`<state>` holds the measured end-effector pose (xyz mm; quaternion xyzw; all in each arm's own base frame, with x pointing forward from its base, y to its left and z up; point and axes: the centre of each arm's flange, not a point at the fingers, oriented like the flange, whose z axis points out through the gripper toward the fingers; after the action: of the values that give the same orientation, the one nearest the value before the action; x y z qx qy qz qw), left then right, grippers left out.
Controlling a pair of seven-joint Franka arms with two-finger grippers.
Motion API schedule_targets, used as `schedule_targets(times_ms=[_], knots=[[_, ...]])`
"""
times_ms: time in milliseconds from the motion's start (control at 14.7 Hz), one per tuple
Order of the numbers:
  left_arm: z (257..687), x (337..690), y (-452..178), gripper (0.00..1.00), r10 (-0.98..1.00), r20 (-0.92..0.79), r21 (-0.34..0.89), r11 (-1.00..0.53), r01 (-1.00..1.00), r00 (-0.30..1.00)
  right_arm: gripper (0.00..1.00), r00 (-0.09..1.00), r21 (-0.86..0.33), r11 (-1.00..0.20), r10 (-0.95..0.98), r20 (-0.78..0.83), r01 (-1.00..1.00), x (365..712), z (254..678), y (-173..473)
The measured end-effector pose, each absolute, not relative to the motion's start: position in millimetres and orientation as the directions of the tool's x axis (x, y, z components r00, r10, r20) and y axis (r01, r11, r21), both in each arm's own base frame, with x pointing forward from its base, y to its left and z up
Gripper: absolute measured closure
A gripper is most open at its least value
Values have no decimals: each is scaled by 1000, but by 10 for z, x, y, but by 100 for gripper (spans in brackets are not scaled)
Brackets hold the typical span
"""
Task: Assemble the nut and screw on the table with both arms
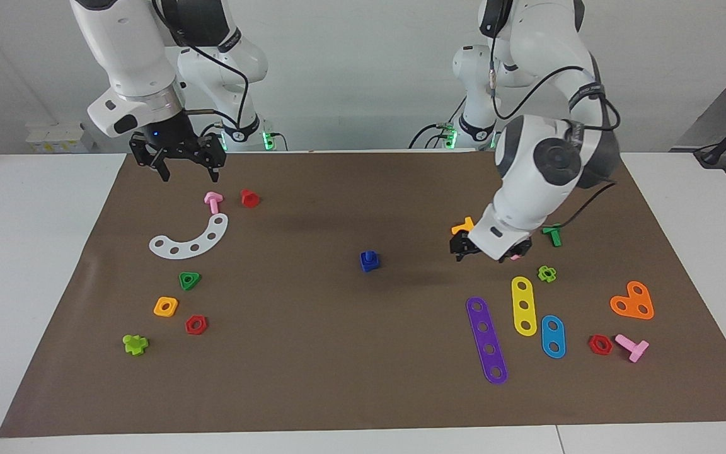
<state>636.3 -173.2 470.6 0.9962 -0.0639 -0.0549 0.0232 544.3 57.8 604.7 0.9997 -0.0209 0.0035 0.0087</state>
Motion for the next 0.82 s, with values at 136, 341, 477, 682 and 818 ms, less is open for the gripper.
schedule_targets(times_ms=[136, 341, 477, 682, 818], knots=[[4779, 6178, -1240, 0, -132, -122, 23, -991, -130, 984, 0, 999, 18, -999, -42, 5, -42, 5441, 6043, 578], [4790, 5831, -949, 0, -130, -153, -40, -990, -138, 980, 0, 999, 18, -999, -42, 0, -42, 5435, 6038, 578], [4895, 5653, -882, 0, -124, -146, -53, -990, -133, 981, 0, 999, 18, -999, -42, -1, -42, 5434, 6038, 577], [5269, 5460, -790, 0, -113, -85, -57, -991, -118, 990, 0, 999, 19, -999, -43, -1, -43, 5434, 6037, 577], [5507, 5371, -770, 0, -111, -41, -58, -992, -113, 993, 0, 999, 18, -999, -44, -1, -44, 5434, 6037, 575]])
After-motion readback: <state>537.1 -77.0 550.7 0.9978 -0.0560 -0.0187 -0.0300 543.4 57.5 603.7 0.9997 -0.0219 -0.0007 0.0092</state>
